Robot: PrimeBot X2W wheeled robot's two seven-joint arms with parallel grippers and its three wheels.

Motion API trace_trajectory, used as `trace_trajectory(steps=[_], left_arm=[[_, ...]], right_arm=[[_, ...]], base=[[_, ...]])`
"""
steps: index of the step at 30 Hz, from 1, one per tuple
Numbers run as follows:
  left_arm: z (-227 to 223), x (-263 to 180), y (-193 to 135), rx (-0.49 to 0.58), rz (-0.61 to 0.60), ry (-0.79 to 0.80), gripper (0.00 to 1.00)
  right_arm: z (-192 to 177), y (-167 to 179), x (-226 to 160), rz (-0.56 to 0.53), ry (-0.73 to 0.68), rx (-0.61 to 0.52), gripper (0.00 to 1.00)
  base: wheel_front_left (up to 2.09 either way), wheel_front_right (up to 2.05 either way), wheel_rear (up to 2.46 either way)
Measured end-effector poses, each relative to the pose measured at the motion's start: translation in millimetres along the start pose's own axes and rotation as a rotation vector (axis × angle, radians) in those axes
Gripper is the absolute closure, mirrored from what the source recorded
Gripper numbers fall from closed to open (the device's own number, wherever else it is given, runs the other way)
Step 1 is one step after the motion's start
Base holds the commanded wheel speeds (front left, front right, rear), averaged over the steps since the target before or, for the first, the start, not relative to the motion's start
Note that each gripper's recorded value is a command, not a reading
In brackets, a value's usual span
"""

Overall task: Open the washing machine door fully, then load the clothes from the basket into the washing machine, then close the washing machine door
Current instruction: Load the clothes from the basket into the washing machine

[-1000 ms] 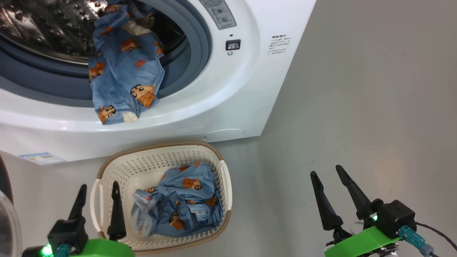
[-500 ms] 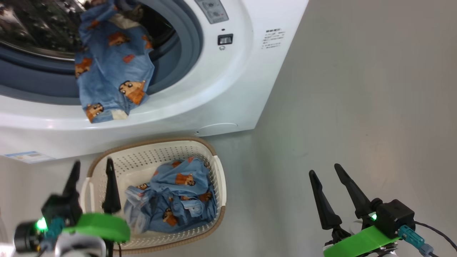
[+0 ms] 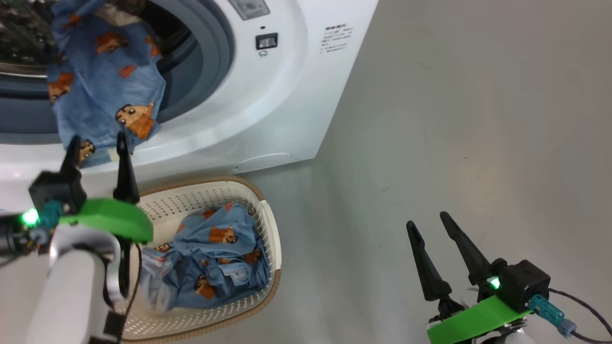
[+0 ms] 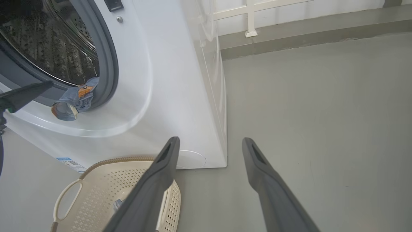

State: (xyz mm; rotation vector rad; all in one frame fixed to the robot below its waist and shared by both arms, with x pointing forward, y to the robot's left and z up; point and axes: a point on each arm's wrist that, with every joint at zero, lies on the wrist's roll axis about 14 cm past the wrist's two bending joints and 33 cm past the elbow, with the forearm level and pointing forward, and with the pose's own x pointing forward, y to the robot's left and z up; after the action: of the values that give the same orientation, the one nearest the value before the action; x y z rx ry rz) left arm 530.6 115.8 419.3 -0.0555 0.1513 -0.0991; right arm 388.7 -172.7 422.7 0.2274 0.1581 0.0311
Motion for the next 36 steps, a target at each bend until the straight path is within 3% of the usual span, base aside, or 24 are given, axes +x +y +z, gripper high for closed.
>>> trace_trajectory(steps=[15,30,31,33,35,36], left_arm=[[-21,42,-3,0.052,-0.016,0.119,0.00],[-47,45,-8,0.087,-0.032,0.227,0.00],[-49,45,-8,0.091,-0.033,0.236,0.05],[-51,46,-8,0.097,-0.036,0.247,0.45],[-53,47,-9,0.102,-0.039,0.255,0.69],[-53,49,-12,0.104,-0.047,0.258,0.96]], right_arm=[[0,-5,1,-0.016,0.002,-0.001,0.00],[-1,-7,0,-0.023,0.006,-0.003,0.00],[-1,-7,0,-0.022,0.007,-0.003,0.00],[-2,-6,0,-0.020,0.008,-0.002,0.00],[-2,-6,0,-0.019,0.009,-0.002,0.00],[-3,-6,0,-0.021,0.011,-0.002,0.00]], base=[[0.00,0.00,0.00],[0.00,0.00,0.00],[0.00,0.00,0.00],[0.00,0.00,0.00],[0.00,0.00,0.00],[0.00,0.00,0.00]])
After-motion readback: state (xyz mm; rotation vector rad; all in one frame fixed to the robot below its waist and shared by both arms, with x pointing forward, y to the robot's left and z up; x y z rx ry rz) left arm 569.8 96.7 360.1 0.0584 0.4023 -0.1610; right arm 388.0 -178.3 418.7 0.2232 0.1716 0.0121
